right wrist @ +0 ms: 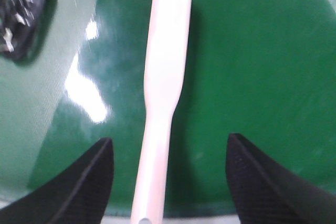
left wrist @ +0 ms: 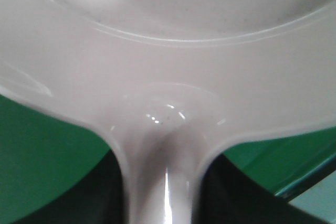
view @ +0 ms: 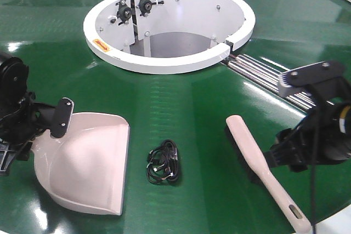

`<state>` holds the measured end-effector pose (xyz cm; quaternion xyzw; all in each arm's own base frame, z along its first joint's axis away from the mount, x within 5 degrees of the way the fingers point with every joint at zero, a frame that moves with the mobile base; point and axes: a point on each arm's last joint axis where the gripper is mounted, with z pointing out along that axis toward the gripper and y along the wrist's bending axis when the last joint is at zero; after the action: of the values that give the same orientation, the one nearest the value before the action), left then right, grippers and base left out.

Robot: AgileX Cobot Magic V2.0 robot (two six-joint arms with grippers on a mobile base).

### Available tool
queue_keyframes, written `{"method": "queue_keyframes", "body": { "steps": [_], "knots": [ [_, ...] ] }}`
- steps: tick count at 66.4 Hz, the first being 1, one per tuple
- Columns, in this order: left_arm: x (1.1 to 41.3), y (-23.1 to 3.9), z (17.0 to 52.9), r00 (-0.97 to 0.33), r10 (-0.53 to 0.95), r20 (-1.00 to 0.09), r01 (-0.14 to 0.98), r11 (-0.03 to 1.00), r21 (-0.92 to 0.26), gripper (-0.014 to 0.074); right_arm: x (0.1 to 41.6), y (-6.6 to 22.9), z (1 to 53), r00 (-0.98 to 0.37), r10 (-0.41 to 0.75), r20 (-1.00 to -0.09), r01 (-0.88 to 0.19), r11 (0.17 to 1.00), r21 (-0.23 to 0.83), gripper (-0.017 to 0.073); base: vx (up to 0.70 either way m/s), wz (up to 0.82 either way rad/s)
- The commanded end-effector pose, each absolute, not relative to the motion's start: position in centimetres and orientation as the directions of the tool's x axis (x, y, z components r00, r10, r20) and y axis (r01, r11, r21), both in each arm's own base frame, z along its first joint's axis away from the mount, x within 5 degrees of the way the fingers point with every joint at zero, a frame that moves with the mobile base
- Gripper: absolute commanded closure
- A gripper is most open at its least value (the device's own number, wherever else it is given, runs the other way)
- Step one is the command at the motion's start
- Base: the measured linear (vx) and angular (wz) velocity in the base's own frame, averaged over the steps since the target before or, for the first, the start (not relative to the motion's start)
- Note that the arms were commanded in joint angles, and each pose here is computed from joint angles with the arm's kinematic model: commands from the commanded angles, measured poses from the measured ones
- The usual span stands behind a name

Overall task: Clean and inspect green conveyor with broom and dustpan
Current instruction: 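Lower the right gripper onto the pink brush handle and grasp it, then lift the brush and place its bristles behind the black cable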

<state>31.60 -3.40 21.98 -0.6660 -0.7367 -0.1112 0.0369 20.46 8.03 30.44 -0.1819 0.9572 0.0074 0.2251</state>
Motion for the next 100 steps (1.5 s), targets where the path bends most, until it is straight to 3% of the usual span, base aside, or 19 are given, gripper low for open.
{"method": "queue_keyframes", "body": {
  "steps": [1, 10, 36, 84, 92, 100],
  "knots": [
    [31.7, -3.6, 23.9, -0.129, 0.974, 0.188, 0.979, 0.094, 0.183, 0.0601, 21.7, 8.8, 30.7, -0.853, -0.352, -0.387, -0.358, 0.932, -0.059, 0.0099, 0.0, 0.0],
    [31.7, -3.6, 23.9, -0.129, 0.973, 0.189, 0.979, 0.095, 0.181, 0.0601, 23.1, 9.5, 28.8, -0.89, -0.362, -0.279, -0.363, 0.931, -0.049, 0.0099, 0.0, 0.0],
    [31.7, -3.6, 23.9, -0.129, 0.973, 0.189, 0.979, 0.095, 0.181, 0.0601, 25.2, 10.6, 24.6, -0.924, -0.359, -0.129, -0.359, 0.933, -0.024, 0.0099, 0.0, 0.0],
    [31.6, -3.6, 23.9, -0.129, 0.973, 0.19, 0.979, 0.095, 0.179, 0.0601, 27.2, 11.3, 20.2, -0.937, -0.348, -0.029, -0.347, 0.937, -0.045, 0.0105, 0.0, 0.0],
    [31.6, -3.6, 23.9, -0.129, 0.973, 0.19, 0.979, 0.095, 0.179, 0.0601, 27.4, 11.4, 19.9, -0.938, -0.346, -0.034, -0.344, 0.938, -0.044, 0.0141, 0.0, 0.0],
    [31.6, -3.6, 23.9, -0.129, 0.973, 0.19, 0.979, 0.095, 0.179, 0.0601, 27.4, 11.4, 19.9, -0.939, -0.34, -0.043, -0.338, 0.94, -0.043, 0.0235, 0.0, 0.0]
  ]
}}
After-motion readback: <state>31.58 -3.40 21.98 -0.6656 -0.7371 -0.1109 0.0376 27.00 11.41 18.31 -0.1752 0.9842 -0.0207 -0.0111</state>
